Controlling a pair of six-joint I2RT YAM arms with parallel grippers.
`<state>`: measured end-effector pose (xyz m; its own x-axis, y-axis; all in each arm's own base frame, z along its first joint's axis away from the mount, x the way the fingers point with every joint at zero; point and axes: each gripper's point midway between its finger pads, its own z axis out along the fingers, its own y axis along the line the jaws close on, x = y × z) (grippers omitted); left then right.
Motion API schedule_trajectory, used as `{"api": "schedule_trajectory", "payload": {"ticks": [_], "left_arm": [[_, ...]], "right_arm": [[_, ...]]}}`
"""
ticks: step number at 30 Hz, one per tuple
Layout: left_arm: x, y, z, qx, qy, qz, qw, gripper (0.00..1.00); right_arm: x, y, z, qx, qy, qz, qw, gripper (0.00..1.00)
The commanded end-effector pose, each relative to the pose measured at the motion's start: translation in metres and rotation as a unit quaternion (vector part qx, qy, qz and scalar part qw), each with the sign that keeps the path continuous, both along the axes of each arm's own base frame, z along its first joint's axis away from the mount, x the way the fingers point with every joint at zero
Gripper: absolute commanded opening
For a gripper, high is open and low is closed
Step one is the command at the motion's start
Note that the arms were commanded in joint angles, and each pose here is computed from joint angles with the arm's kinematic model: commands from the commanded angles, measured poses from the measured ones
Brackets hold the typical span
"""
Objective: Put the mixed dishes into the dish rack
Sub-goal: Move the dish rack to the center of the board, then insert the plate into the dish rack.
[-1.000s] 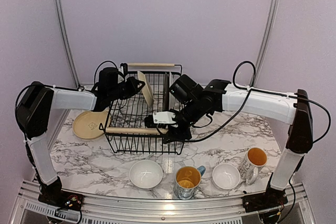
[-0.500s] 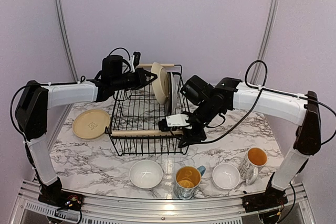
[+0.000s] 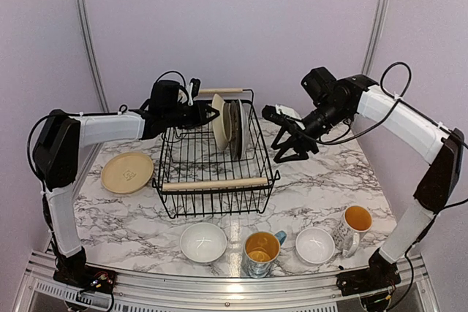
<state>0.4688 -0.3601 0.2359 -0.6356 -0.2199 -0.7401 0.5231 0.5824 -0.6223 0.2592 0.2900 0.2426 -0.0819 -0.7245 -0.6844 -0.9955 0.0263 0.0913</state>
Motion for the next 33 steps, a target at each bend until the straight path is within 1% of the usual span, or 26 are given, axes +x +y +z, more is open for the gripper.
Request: {"api": "schedule_trajectory", "payload": {"ticks": [1, 5, 8, 13, 18, 23, 25, 27, 28, 31, 33], "left_arm": [[0.016, -0.002, 0.055, -0.051, -0.083, 0.027, 0.995, 0.0], [0.02, -0.003, 0.048, -0.058, -0.082, 0.044, 0.994, 0.0], [0.026, -0.003, 0.038, -0.045, -0.078, 0.063, 0.994, 0.0], [0.035, -0.01, 0.021, -0.021, -0.072, 0.07, 0.995, 0.0], [0.049, -0.019, -0.001, 0.026, -0.067, 0.083, 0.994, 0.0], [0.052, -0.033, -0.005, 0.056, -0.068, 0.085, 0.993, 0.0], [0.055, -0.036, -0.009, 0.068, -0.062, 0.086, 0.992, 0.06], [0.056, -0.036, -0.011, 0.079, -0.061, 0.09, 0.991, 0.17], [0.057, -0.036, -0.011, 0.08, -0.062, 0.094, 0.99, 0.18], [0.061, -0.032, -0.007, 0.078, -0.063, 0.109, 0.989, 0.17], [0.063, -0.032, -0.006, 0.077, -0.061, 0.113, 0.989, 0.18]], "right_arm": [[-0.005, -0.011, 0.031, 0.045, 0.013, -0.004, 0.999, 0.53], [0.003, -0.023, 0.027, 0.044, 0.012, -0.023, 0.999, 0.53], [0.014, -0.036, 0.021, 0.048, 0.017, -0.047, 0.998, 0.53], [0.024, -0.052, 0.014, 0.055, 0.027, -0.078, 0.995, 0.53], [0.024, -0.054, 0.01, 0.056, 0.026, -0.085, 0.994, 0.53], [0.025, -0.053, 0.009, 0.056, 0.029, -0.087, 0.994, 0.53], [0.026, -0.053, 0.008, 0.056, 0.031, -0.088, 0.994, 0.53], [0.027, -0.052, 0.009, 0.058, 0.032, -0.088, 0.994, 0.53], [0.027, -0.052, 0.008, 0.057, 0.033, -0.089, 0.994, 0.53], [0.028, -0.051, 0.008, 0.058, 0.038, -0.09, 0.994, 0.53], [0.028, -0.05, 0.007, 0.059, 0.042, -0.089, 0.993, 0.53]]}}
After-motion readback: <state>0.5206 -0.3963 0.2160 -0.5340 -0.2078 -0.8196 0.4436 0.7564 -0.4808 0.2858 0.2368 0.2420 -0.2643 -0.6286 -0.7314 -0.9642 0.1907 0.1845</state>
